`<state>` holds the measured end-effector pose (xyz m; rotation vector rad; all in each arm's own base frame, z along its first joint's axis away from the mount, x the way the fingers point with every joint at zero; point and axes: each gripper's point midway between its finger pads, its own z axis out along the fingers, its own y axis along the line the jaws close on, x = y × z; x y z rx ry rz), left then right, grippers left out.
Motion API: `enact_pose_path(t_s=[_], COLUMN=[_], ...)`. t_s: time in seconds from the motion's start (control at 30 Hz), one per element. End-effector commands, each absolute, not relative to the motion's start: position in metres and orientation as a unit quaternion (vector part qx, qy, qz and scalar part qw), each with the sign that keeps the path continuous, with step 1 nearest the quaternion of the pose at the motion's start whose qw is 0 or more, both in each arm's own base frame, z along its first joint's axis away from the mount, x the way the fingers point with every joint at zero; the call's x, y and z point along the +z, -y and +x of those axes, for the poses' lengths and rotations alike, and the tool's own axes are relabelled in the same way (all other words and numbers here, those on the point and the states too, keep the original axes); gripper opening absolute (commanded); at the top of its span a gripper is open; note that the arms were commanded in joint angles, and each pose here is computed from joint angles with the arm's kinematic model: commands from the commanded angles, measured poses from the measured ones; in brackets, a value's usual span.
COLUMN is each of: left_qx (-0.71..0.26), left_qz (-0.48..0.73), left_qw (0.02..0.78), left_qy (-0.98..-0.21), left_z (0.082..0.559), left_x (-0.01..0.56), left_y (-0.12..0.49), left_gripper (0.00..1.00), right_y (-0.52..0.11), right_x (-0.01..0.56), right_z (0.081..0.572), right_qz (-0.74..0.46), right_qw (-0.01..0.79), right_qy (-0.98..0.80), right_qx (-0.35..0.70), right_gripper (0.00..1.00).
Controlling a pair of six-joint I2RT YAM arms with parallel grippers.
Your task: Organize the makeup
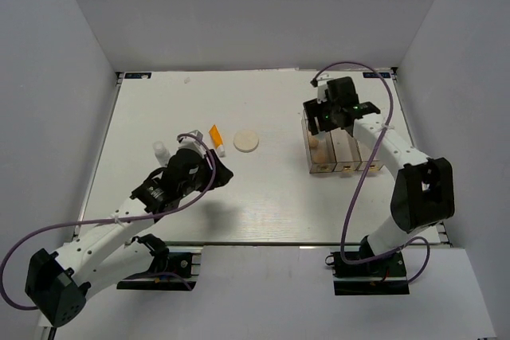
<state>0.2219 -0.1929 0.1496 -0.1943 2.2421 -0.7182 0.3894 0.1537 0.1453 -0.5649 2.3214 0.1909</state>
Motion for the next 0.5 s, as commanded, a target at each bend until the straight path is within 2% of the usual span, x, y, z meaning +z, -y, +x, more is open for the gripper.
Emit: enact_pose_path(t_s=[0.0,0.27,0.47], left_qx=[-0.298,-0.299,-0.295], left_qz=[-0.059,-0.047,-0.048], left_qw=[0.383,0.373,0.372], left_qy=[-0.872,-0.877,-0.879], left_z=[0.228,0.239,0.245], left_x=[0.152,0.145,0.143], left_y=[0.206,0.221,0.222], left_gripper=[0.66,0.66,0.67], right_y=[-0.110,-0.065,-0.047], right_x=[0.169,0.150,0.135], right_z=[0.408,0.422,0.439], right_qz=[-0.197,-0.192,-0.197], right_qw=[0.394,0.376,0.363], right_qy=[-0.898,-0.905,-0.908], right_qx=[0.013,-0.040,-0.072], right_gripper=[0.00,0.00,0.05])
